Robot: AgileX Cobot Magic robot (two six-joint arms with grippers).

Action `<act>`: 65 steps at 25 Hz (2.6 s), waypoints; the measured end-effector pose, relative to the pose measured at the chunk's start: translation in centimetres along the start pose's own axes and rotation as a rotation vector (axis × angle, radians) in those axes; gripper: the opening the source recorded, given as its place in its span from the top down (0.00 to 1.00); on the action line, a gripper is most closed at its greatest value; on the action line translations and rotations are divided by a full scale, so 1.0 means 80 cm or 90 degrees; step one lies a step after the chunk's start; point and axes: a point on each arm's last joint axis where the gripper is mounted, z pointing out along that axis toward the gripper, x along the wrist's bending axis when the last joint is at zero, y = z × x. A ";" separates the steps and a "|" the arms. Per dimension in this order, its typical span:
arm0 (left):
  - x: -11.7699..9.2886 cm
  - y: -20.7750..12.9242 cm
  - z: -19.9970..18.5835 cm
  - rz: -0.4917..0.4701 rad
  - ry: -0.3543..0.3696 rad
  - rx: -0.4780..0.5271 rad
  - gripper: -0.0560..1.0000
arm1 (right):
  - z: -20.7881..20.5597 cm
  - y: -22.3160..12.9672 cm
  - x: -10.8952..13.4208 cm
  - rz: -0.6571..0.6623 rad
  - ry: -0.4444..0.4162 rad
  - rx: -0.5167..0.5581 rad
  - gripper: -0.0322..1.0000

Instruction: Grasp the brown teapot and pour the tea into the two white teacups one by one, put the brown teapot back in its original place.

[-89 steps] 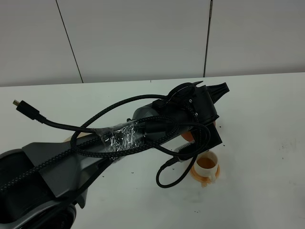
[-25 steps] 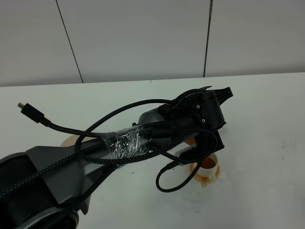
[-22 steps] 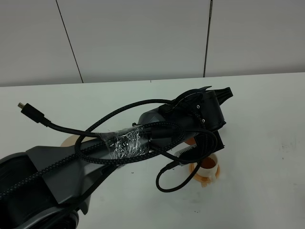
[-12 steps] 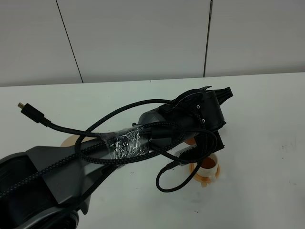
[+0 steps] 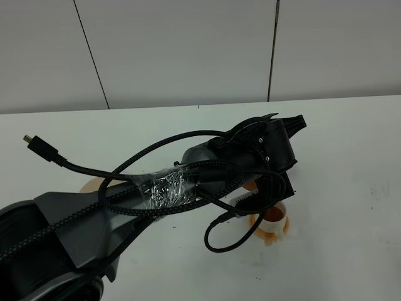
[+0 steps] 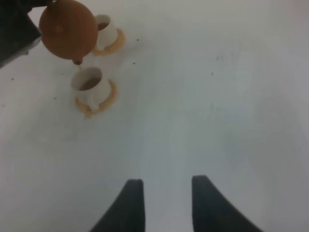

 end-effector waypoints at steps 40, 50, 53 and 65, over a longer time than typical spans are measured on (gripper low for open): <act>0.005 0.000 -0.002 0.064 0.010 0.021 0.79 | 0.000 0.000 0.000 0.000 0.000 0.000 0.74; 0.004 0.000 -0.002 0.056 0.010 0.021 0.79 | 0.000 0.000 0.000 0.001 0.001 0.000 0.74; 0.004 0.000 -0.002 0.047 0.010 0.021 0.79 | 0.000 0.000 0.000 0.001 0.001 0.000 0.74; 0.004 0.000 -0.002 0.005 0.010 0.020 0.79 | 0.000 0.000 0.000 0.000 0.001 0.000 0.74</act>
